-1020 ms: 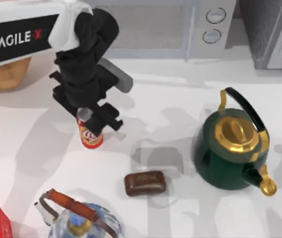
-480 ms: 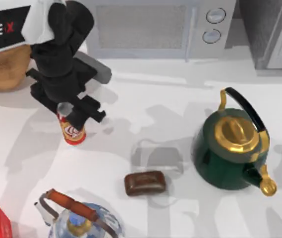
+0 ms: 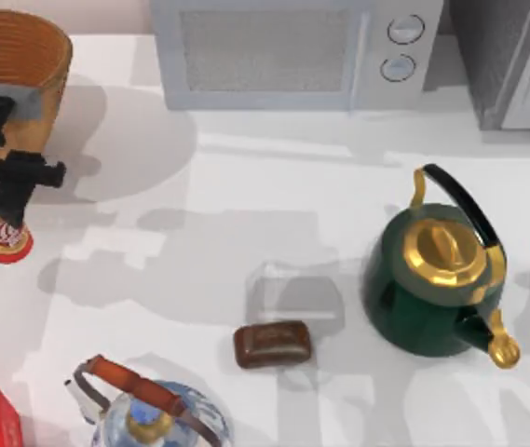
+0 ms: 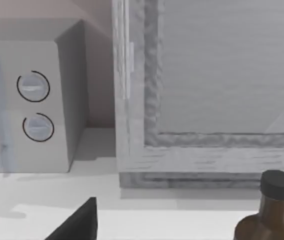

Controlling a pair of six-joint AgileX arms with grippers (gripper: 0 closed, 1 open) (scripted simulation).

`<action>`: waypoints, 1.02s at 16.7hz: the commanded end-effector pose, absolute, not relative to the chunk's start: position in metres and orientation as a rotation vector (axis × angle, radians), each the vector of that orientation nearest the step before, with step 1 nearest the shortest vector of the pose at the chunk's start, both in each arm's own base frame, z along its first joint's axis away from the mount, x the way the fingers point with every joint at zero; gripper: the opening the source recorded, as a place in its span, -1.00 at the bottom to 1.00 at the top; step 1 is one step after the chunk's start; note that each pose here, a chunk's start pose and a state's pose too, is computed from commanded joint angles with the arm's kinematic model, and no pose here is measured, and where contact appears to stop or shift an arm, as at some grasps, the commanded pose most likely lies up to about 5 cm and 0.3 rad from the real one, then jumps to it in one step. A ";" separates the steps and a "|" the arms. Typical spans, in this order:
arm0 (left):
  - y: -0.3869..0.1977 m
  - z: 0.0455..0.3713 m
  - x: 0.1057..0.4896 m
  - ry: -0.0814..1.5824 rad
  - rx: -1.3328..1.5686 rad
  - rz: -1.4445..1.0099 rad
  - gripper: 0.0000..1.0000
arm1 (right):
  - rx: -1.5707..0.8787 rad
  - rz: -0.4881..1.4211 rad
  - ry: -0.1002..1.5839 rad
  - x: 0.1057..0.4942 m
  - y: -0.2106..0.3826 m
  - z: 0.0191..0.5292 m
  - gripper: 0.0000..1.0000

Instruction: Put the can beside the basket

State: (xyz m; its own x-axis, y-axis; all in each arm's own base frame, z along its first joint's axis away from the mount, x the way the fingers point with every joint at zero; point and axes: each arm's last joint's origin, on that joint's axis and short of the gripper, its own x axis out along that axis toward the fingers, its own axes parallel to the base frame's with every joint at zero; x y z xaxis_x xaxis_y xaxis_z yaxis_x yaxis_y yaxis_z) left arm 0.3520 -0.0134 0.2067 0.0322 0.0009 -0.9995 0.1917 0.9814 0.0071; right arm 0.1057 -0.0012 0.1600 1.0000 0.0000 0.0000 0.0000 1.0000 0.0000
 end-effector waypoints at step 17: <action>0.023 0.172 0.358 1.566 0.020 -0.011 -1.00 | 0.000 0.000 0.000 0.106 -0.001 0.160 1.00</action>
